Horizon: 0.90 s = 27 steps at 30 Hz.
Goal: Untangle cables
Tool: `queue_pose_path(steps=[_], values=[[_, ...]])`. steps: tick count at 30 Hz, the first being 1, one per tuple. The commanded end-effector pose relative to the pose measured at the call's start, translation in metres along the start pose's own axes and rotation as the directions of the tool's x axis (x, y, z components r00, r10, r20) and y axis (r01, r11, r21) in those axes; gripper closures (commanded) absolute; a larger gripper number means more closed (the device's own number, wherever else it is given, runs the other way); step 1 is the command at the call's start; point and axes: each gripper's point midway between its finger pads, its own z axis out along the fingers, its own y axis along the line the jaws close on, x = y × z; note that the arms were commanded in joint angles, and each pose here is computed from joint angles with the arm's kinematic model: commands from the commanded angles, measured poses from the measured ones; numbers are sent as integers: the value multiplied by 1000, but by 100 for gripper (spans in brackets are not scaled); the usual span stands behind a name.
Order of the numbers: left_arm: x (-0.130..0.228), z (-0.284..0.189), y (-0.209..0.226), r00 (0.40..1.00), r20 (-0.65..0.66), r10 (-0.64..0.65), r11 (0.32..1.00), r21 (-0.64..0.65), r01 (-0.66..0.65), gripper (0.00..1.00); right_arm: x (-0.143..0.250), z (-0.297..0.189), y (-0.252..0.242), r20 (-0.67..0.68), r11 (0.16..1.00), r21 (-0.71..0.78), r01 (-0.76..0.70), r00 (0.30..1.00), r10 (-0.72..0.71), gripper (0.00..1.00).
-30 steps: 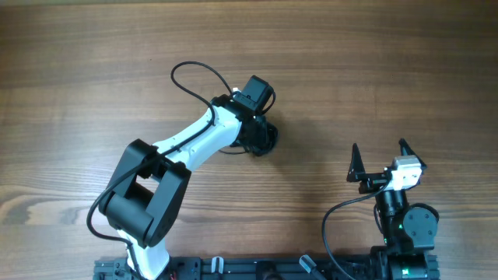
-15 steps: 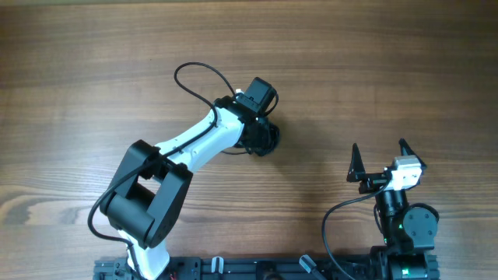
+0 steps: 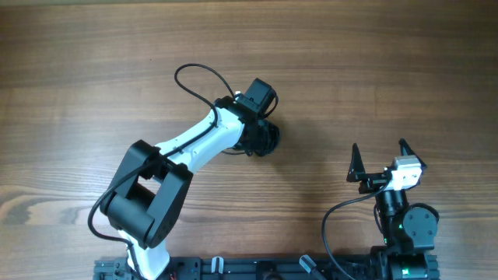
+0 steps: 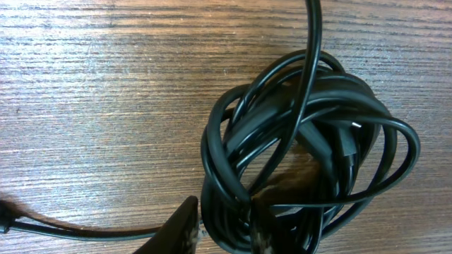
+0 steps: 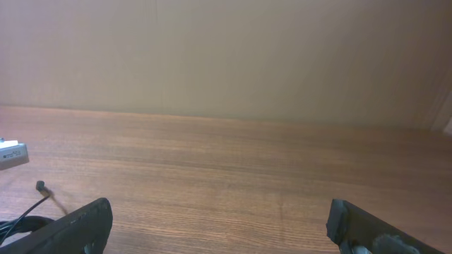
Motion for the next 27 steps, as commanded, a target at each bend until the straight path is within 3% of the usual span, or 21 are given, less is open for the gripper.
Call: queue_pose_path(steps=[1, 4, 6, 13, 19, 20, 22, 23, 24, 25, 26, 27], values=[[9, 11, 4, 1000, -26, -3, 1000, -9, 3, 76, -1, 0, 1, 6, 1000, -2, 18, 1000, -18, 0], [14, 17, 8, 999, -33, -39, 999, -16, 39, 80, -1, 0, 1, 6, 1000, -2, 18, 1000, -18, 0], [14, 17, 8, 999, -31, -44, 999, -15, 44, 96, -1, 0, 0, 7, 1000, -2, 18, 1000, -18, 0], [-17, -17, 34, 993, 90, -72, 989, -124, 83, 96, -1, 0, 0, 7, 1000, -2, 18, 1000, -18, 0], [-69, -100, 29, 947, 283, -151, 988, 11, 154, 96, -2, 0, 1, 11, 1000, -8, 14, 1000, -14, 0], [-71, -106, 30, 941, 296, -162, 986, 28, 162, 96, -1, 0, 5, 7, 999, -31, -7, 1000, 7, 0], [-72, -115, 29, 931, 297, -213, 977, 71, 201, 96, -3, -1, 14, -2, 979, -81, -188, 982, 189, 0], [-72, -116, 27, 929, 286, -234, 972, 97, 215, 96, -4, -1, 19, -24, 924, -106, -368, 930, 368, 0], [-72, -116, 21, 933, 266, -242, 968, 136, 213, 96, -5, -2, 26, -71, 799, -134, -586, 810, 582, 0], [-72, -116, 16, 937, 244, -248, 962, 176, 209, 96, -6, -4, 35, -140, 622, -152, -768, 639, 756, 0], [-73, -118, 10, 942, 221, -253, 953, 225, 204, 96, -7, -6, 43, -216, 399, -134, -907, 419, 882, 0], [-74, -119, 7, 943, 211, -257, 946, 252, 202, 96, -7, -6, 44, -232, 279, -105, -954, 297, 926, 0]])
